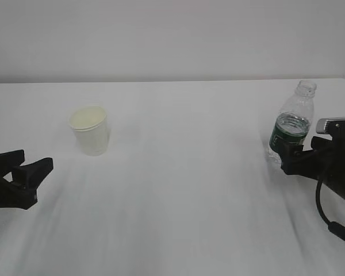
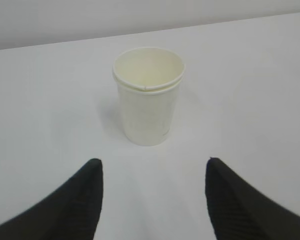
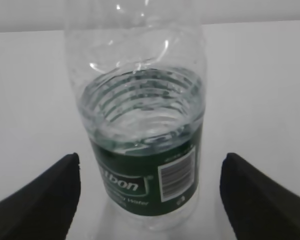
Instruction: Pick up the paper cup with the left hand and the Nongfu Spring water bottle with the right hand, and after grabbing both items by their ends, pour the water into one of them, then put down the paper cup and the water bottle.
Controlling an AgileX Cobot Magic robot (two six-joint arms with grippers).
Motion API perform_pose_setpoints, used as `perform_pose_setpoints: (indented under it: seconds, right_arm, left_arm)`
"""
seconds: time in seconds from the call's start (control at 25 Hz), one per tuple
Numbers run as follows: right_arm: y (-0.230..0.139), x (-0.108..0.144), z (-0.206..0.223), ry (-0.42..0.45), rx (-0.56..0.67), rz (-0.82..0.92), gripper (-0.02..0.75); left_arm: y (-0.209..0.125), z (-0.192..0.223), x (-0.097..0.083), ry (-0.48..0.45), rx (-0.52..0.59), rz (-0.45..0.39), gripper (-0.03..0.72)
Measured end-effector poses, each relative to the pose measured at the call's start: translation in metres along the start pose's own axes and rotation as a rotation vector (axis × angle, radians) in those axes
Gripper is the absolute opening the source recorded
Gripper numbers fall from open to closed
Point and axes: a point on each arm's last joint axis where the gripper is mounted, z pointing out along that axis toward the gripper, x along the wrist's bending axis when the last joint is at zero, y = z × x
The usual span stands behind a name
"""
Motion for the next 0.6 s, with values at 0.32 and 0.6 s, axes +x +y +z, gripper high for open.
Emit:
perform_pose_setpoints:
  seconds: [0.32, 0.6]
  right_arm:
    - [-0.005, -0.002, 0.017, 0.002, -0.003, 0.009, 0.666]
    - [-0.002, -0.003, 0.031, 0.003, -0.029, 0.033, 0.666]
  left_arm:
    - [0.0, 0.0, -0.001, -0.008, 0.001, 0.005, 0.461]
    - [0.0, 0.0, -0.001, -0.013, 0.001, 0.009, 0.461]
